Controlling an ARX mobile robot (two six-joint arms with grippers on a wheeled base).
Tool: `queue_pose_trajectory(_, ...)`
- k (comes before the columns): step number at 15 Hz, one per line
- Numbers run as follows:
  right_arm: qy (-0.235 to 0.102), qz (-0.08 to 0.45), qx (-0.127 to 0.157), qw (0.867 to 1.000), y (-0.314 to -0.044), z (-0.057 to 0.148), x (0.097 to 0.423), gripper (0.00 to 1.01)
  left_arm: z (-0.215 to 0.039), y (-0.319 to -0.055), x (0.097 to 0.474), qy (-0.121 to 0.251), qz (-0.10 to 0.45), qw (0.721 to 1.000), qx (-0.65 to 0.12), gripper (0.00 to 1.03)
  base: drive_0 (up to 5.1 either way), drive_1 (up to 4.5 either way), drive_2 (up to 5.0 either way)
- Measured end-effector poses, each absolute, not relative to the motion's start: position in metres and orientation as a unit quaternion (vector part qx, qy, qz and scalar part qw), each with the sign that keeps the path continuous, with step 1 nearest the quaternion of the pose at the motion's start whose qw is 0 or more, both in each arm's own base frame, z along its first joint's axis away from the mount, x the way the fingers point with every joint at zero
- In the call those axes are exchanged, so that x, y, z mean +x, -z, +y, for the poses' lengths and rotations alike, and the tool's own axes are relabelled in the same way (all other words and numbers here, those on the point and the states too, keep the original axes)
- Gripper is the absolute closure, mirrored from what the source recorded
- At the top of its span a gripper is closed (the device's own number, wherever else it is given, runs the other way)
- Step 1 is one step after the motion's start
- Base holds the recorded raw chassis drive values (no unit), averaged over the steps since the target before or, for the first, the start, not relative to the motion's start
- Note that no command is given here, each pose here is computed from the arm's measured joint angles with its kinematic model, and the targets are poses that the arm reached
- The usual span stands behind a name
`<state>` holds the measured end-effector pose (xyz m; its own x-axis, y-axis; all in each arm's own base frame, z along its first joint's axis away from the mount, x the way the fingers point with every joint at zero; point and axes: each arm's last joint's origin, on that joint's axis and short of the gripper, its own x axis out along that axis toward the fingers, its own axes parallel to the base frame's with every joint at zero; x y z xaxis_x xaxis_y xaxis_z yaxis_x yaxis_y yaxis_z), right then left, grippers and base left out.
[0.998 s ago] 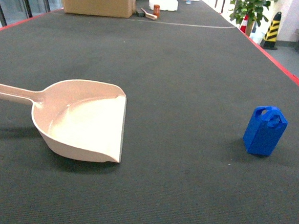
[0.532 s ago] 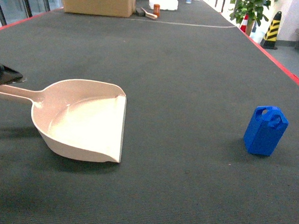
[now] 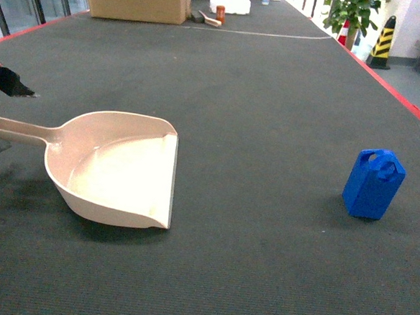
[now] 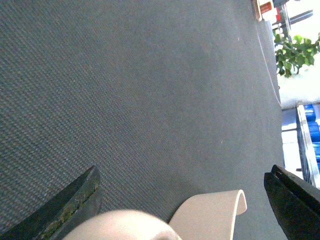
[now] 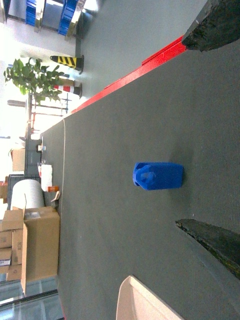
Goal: Place part in tray to right shelf
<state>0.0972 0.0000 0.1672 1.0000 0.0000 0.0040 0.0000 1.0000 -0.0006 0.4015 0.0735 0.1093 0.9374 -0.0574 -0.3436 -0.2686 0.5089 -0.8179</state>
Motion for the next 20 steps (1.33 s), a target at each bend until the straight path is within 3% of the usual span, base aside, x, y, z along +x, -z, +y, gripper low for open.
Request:
queue_pose_trajectory(7, 0.0, -0.002, 0.0, 1.0, -0.167, 0.0, 0.097, 0.03, 0.068, -0.098, 0.393, -0.027, 0.171, 0.815, -0.553, 0.71, 0.0, 0.0, 0.0)
queue_pose_trajectory(9, 0.0, -0.002, 0.0, 1.0, -0.167, 0.0, 0.097, 0.03, 0.054, -0.117, 0.376, 0.002, 0.16, 0.809, -0.566, 0.85, 0.0, 0.0, 0.0)
queue_pose_trajectory(16, 0.0, -0.002, 0.0, 1.0, -0.167, 0.0, 0.097, 0.03, -0.044, -0.184, 0.331, 0.13, 0.144, 0.786, -0.587, 0.86, 0.0, 0.0, 0.0)
queue_pose_trajectory(20, 0.0, -0.002, 0.0, 1.0, -0.167, 0.0, 0.097, 0.03, -0.085, -0.178, 0.315, 0.132, 0.159, 0.766, -0.609, 0.86, 0.0, 0.0, 0.0)
